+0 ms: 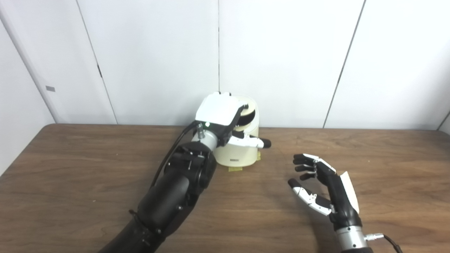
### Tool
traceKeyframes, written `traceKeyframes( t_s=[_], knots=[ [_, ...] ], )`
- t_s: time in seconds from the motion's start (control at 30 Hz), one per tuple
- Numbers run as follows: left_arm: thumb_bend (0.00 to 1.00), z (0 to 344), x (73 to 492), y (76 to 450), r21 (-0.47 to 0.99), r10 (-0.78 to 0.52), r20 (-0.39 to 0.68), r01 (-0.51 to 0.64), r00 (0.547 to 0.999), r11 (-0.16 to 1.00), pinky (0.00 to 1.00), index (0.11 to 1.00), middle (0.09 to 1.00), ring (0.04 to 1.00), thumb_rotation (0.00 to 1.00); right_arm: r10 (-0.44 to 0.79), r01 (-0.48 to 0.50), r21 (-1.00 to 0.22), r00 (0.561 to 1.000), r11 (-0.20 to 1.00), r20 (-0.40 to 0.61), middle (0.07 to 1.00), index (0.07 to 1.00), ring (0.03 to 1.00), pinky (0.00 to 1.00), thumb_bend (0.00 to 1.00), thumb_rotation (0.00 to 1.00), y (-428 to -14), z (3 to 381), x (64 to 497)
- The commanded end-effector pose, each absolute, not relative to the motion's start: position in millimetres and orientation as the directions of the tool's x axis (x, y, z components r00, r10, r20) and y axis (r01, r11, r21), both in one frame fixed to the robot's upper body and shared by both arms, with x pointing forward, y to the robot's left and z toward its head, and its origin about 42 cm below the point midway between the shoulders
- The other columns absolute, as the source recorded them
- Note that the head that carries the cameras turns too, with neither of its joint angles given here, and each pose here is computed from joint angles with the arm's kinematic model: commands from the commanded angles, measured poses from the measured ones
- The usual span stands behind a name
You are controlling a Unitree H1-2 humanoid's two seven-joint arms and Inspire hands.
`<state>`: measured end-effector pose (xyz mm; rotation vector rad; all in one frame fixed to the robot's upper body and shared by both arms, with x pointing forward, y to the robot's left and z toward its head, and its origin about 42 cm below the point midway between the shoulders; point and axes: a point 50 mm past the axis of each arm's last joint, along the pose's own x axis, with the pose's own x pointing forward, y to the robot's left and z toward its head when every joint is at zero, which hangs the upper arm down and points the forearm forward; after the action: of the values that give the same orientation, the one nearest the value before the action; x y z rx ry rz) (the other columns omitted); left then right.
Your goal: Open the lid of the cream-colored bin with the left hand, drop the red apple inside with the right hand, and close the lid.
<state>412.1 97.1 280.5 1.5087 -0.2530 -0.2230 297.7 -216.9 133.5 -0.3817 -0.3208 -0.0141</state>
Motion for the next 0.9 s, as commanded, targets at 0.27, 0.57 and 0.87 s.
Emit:
traceKeyframes(
  t_s=[0.27, 0.57, 0.87],
  knots=[
    [0.98, 286.7, 405.5, 101.8, 0.994, -0.286, 0.040, -0.008, 0.957, 0.111, 1.00, 0.845, 0.860, 0.958, 0.91, 0.056, 0.054, -0.329, 0.948, 0.943, 0.314, 0.708, 0.700, 0.672, 0.57, 0.26, 0.31, -215.4, 136.1, 290.0],
    [0.98, 274.8, 402.5, 108.8, 0.992, -0.276, -0.004, 0.040, 0.961, 0.122, 1.00, 0.848, 0.853, 0.954, 0.94, 0.058, 0.044, -0.331, 0.954, 0.943, 0.292, 0.718, 0.706, 0.686, 0.58, 0.26, 0.32, -215.2, 140.9, 284.8],
    [0.98, 267.5, 406.8, 111.7, 0.991, -0.276, -0.016, 0.052, 0.961, 0.126, 1.00, 0.848, 0.850, 0.953, 0.90, 0.058, 0.039, -0.334, 0.960, 0.942, 0.275, 0.715, 0.706, 0.679, 0.57, 0.26, 0.34, -214.0, 142.8, 283.5]
  ],
)
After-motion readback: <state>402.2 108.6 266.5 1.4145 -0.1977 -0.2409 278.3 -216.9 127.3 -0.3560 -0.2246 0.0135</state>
